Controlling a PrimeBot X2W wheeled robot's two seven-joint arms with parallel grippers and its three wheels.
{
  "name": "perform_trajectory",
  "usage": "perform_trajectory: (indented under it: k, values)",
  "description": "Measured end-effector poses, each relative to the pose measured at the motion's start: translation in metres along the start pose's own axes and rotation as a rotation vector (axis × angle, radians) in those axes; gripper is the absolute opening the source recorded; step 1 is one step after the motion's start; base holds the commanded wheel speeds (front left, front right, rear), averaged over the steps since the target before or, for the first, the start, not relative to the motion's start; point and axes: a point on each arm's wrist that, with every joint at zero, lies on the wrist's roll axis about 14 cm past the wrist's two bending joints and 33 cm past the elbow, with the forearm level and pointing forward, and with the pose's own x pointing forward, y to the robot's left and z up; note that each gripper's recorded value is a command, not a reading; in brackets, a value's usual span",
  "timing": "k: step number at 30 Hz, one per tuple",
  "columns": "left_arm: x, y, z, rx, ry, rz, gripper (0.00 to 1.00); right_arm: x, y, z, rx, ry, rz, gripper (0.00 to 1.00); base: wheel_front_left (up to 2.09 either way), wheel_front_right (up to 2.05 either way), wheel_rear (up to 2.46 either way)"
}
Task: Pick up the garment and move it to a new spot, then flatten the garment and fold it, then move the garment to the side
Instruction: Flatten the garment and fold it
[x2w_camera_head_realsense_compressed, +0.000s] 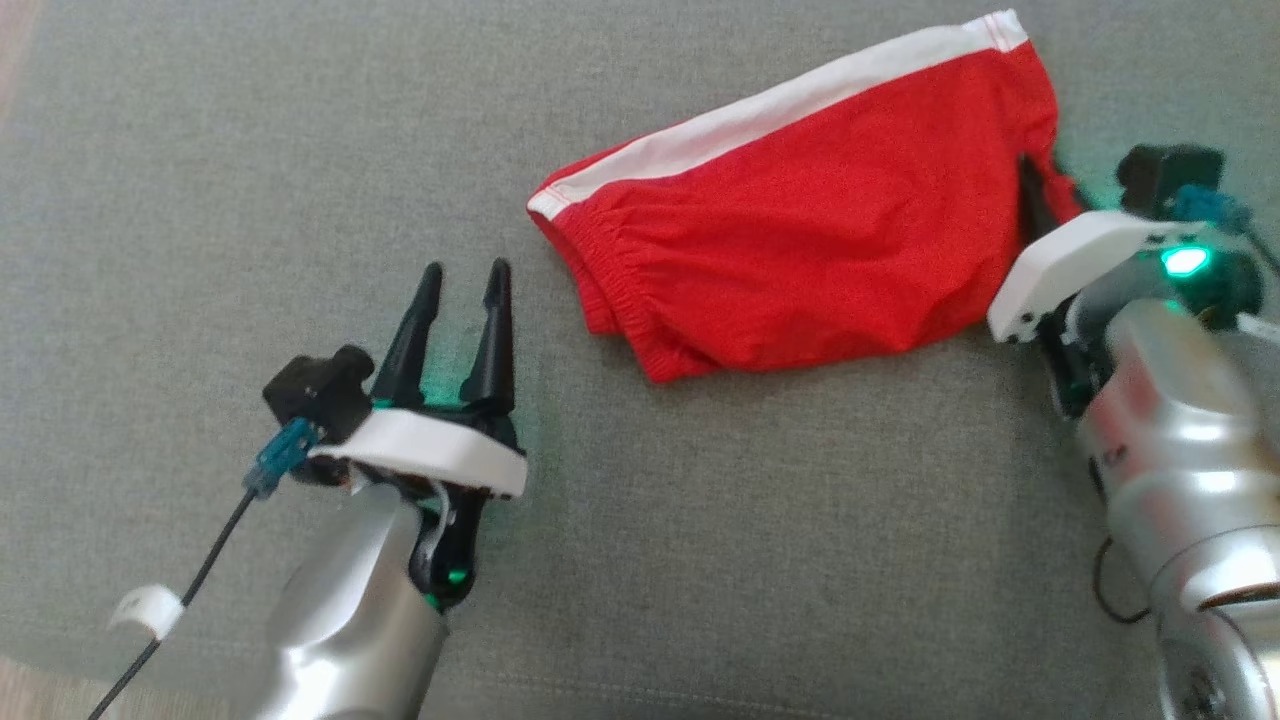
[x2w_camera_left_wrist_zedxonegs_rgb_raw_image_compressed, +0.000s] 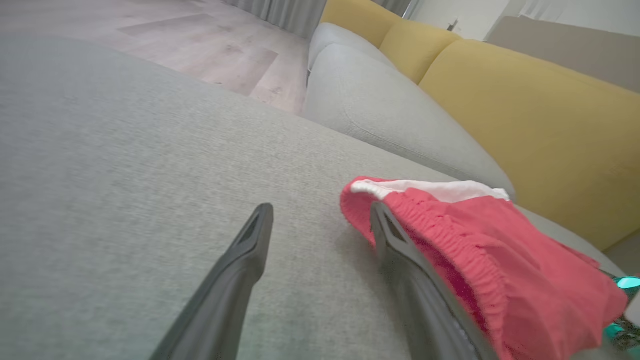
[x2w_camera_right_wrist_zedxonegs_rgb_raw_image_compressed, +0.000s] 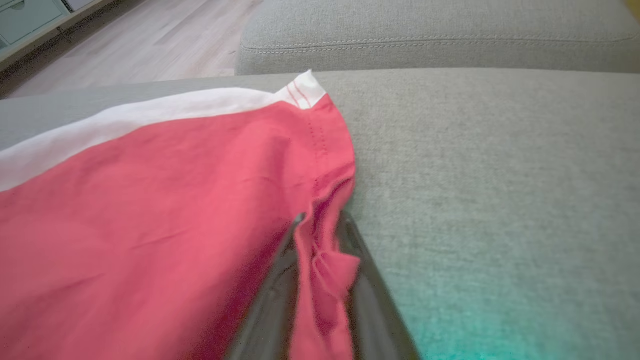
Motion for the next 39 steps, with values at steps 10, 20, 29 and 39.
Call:
perform_trajectory:
  k: [10,20,29,39]
  values:
    - [-0.052,0.031,0.008,0.109,-0.047,0.119,1.0,-0.054,-0.009,-0.016,0.164,-0.053,-0.073,0.0,0.0,0.0,0.0]
    - [-0.104,0.04,-0.001,0.147,-0.06,0.194,1.0,-0.11,-0.017,-0.013,0.183,-0.153,-0.099,0.0,0.0,0.0,0.0]
    - [-0.118,0.038,-0.013,0.136,-0.034,0.194,1.0,-0.095,0.047,0.058,0.036,-0.317,0.094,0.0,0.0,0.0,0.0]
    - [-0.146,0.051,-0.021,0.105,-0.026,0.261,1.0,-0.089,0.203,0.06,-0.005,-0.274,0.5,0.44,0.0,0.0,0.0]
